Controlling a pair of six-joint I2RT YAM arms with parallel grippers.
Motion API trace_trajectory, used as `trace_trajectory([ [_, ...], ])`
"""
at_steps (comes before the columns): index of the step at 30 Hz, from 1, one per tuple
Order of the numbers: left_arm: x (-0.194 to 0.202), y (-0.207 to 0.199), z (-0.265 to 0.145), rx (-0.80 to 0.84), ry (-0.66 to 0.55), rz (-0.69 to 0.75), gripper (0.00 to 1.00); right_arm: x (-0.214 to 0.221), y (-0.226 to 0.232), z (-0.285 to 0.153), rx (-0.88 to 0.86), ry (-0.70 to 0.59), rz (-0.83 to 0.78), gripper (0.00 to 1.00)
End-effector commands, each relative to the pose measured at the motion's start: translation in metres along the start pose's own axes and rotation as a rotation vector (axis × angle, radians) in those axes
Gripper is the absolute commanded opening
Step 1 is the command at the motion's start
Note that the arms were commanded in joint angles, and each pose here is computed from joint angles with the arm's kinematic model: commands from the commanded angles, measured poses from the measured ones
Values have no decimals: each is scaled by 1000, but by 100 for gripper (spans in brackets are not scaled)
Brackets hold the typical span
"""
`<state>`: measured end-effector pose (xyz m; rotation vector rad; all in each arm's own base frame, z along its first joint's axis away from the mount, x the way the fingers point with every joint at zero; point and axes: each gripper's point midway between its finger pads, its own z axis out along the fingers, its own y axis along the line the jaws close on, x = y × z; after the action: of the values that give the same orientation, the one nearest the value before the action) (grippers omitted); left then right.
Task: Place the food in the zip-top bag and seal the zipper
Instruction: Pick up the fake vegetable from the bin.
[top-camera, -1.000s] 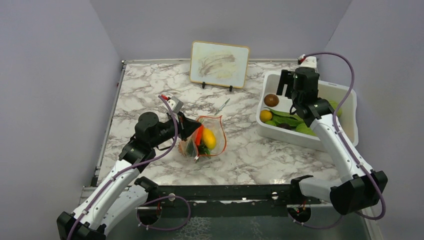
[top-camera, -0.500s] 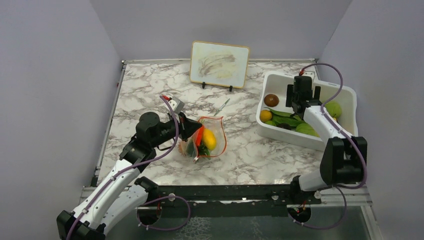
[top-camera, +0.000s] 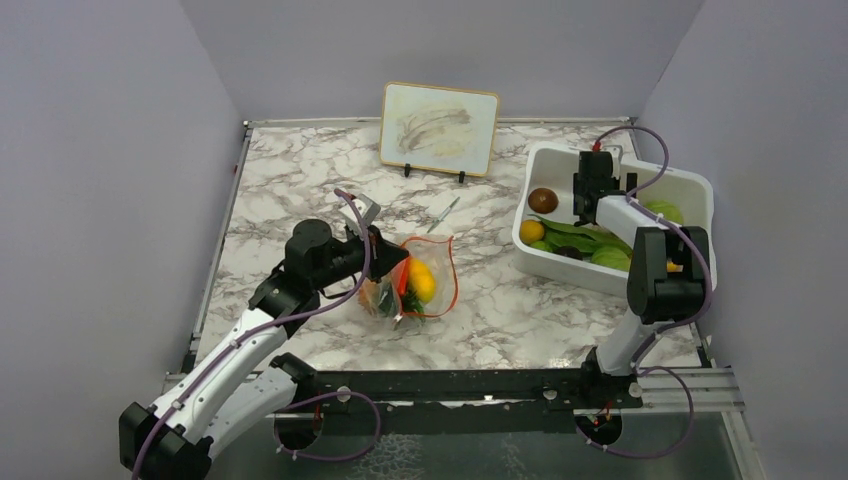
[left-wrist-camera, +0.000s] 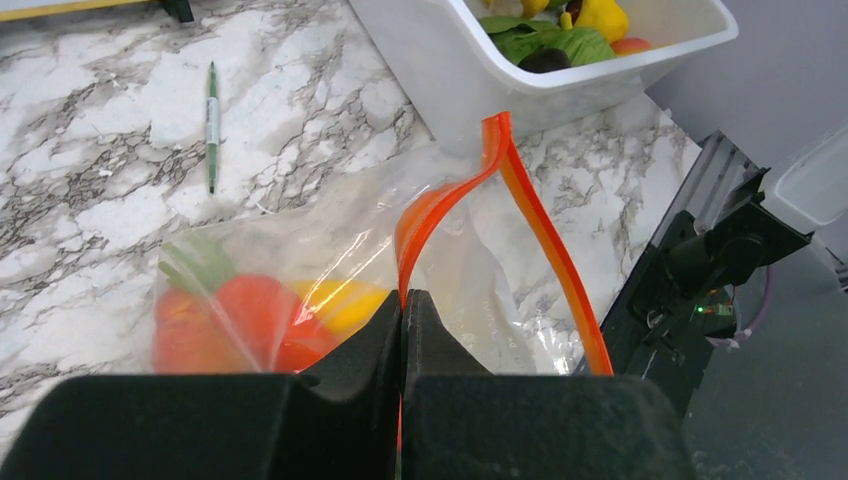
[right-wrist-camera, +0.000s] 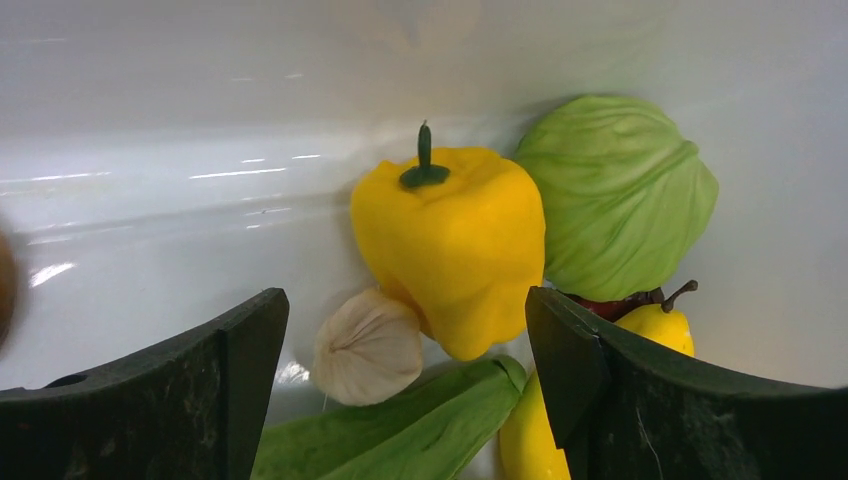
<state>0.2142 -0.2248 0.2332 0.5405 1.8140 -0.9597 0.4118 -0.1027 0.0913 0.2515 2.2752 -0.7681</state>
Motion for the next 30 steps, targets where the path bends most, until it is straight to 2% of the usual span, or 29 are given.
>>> trace_trajectory([
  [1,0,9,3,-39,7,23,0,-12,-20,17,103,-23,54,89],
  [10,-4,15,10,-60,-19,15,0,-6,-32,43,135,-39,71,89],
  [17,-2,17,13,-64,-7,0,0,10,-19,55,81,-8,63,86],
  [26,2,23,12,-95,-1,7,0,-1,-19,47,40,-24,78,68],
  [30,2,21,10,-88,2,16,0,3,-24,41,55,-8,80,66],
])
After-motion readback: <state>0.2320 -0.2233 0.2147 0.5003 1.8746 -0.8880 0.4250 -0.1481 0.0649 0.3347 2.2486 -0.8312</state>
